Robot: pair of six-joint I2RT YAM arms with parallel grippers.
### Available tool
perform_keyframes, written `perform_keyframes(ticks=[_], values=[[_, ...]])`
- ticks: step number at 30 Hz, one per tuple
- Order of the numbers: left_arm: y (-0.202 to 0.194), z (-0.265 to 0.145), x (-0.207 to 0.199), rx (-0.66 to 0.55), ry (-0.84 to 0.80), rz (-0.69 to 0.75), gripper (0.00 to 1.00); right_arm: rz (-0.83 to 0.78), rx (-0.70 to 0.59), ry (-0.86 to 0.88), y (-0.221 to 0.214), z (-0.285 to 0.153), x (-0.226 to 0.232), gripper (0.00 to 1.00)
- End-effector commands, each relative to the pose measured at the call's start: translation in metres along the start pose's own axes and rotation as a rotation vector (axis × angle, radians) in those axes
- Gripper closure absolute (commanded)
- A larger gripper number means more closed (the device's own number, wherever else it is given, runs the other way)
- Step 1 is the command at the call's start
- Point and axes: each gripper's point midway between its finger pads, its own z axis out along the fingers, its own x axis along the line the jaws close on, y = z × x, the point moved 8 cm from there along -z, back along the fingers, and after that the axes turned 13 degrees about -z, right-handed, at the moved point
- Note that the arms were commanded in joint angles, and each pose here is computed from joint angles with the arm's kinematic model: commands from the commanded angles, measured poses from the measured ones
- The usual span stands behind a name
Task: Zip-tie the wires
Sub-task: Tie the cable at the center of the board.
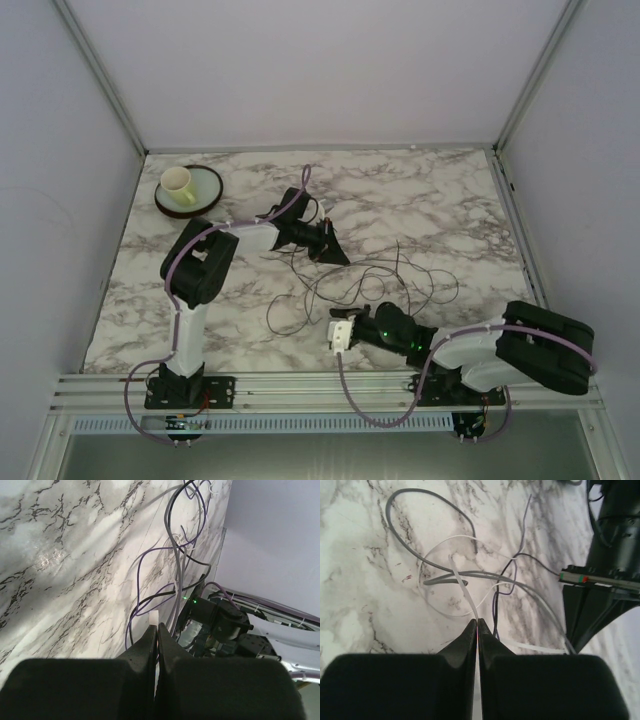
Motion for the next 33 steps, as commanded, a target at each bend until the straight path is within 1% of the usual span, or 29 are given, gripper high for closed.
perform_keyframes(ticks=[1, 4, 11, 13, 17, 20, 26, 30, 33], values=[[-0.007, -0.011, -0.019, -0.003, -0.032, 0.075, 1.0, 0.208, -0.071, 0.166, 0.008, 0.0, 0.009, 1.0], [-0.008, -0.012, -0.021, -0.011, -0.046, 0.091, 1.0, 0.277, -0.09, 0.172, 0.007, -0.002, -0.001, 1.0], [-0.01, -0.012, -0.018, -0.05, -0.081, 0.13, 1.0, 0.491, -0.057, 0.094, 0.002, -0.006, -0.03, 1.0], [-0.014, -0.016, -0.026, -0.069, -0.117, 0.163, 1.0, 0.564, -0.063, 0.09, 0.003, -0.005, -0.036, 1.0], [-0.019, -0.016, -0.026, -0.099, -0.144, 0.216, 1.0, 0.685, -0.057, 0.091, 0.001, -0.004, -0.047, 1.0], [-0.022, -0.019, -0.029, -0.129, -0.172, 0.273, 1.0, 0.774, -0.078, 0.099, 0.002, -0.007, -0.055, 1.0], [-0.029, -0.024, -0.029, -0.191, -0.166, 0.416, 1.0, 0.952, -0.099, 0.122, -0.001, -0.013, -0.061, 1.0], [-0.033, -0.027, -0.027, -0.22, -0.176, 0.46, 1.0, 1.034, -0.12, 0.116, -0.002, -0.016, -0.063, 1.0], [-0.035, -0.026, -0.022, -0.234, -0.166, 0.456, 1.0, 1.076, -0.127, 0.083, -0.005, -0.017, -0.065, 1.0]])
